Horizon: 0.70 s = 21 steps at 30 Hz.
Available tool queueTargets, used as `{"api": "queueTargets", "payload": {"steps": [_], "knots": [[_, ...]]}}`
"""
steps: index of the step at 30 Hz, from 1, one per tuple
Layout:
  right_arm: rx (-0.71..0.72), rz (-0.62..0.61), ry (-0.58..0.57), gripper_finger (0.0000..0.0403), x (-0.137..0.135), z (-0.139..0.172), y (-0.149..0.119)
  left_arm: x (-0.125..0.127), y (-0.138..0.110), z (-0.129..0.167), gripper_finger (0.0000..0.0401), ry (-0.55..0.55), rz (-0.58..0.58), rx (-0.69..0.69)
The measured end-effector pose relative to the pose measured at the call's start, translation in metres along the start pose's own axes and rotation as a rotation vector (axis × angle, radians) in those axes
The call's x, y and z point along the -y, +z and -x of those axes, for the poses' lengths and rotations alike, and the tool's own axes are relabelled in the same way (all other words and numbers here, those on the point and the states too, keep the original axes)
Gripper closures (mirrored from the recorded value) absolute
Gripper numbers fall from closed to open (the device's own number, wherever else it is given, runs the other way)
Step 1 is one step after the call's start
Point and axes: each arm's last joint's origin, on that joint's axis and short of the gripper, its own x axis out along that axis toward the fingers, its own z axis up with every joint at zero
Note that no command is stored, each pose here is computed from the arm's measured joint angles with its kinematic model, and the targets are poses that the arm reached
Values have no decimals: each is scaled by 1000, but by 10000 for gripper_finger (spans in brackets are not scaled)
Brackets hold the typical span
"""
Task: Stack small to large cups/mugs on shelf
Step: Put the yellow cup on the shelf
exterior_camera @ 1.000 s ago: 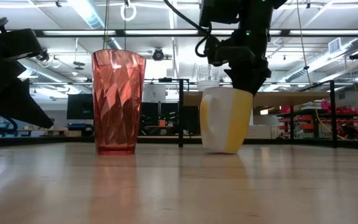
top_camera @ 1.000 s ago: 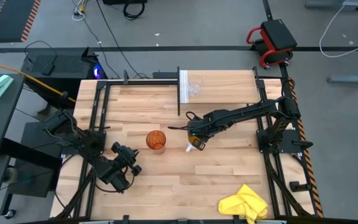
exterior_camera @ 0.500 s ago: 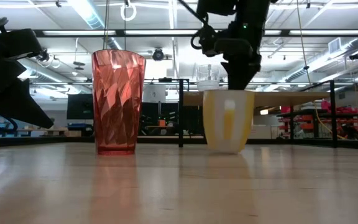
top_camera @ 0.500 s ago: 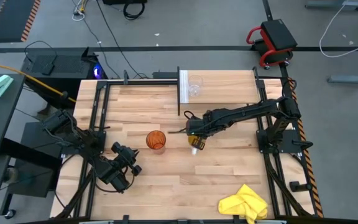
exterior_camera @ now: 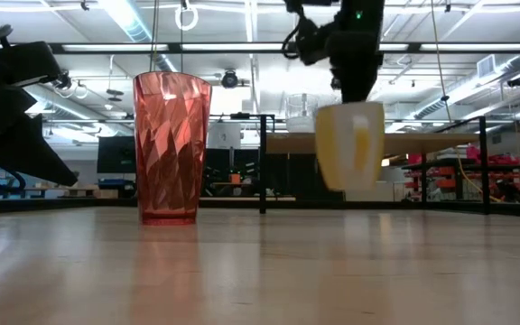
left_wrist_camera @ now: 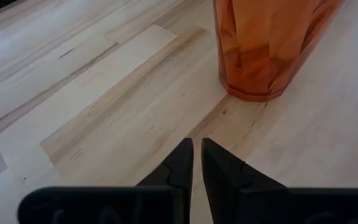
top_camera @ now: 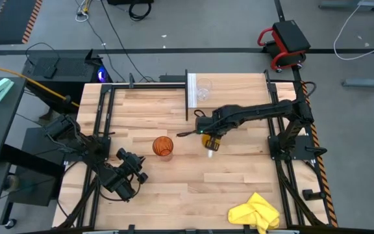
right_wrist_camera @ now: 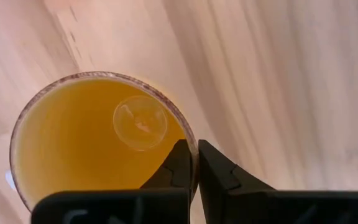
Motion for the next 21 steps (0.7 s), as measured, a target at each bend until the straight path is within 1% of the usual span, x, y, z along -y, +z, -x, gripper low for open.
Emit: {"api": "queueTargets", "payload": {"steps": [5, 8, 10, 12, 15, 18, 21], "knots": [[-29, -10, -30, 391, 15, 37, 2, 0, 0, 0, 363, 0, -11, 0], [-40, -33, -44, 391, 31, 57, 3, 0, 0, 0, 369, 0, -26, 0], [-11, -48, -63, 391, 43, 68, 6, 0, 0, 0, 374, 1, -28, 0], [45, -62, -40, 391, 57, 80, 8, 0, 0, 0, 378, 2, -29, 0], [89, -119, -35, 391, 84, 95, 5, -1, 0, 0, 384, 6, -34, 0], [132, -180, -40, 391, 111, 109, -3, -1, 0, 0, 388, 7, -36, 0], [170, -238, -36, 391, 135, 122, -18, -1, 0, 0, 388, 11, -41, 0]]}}
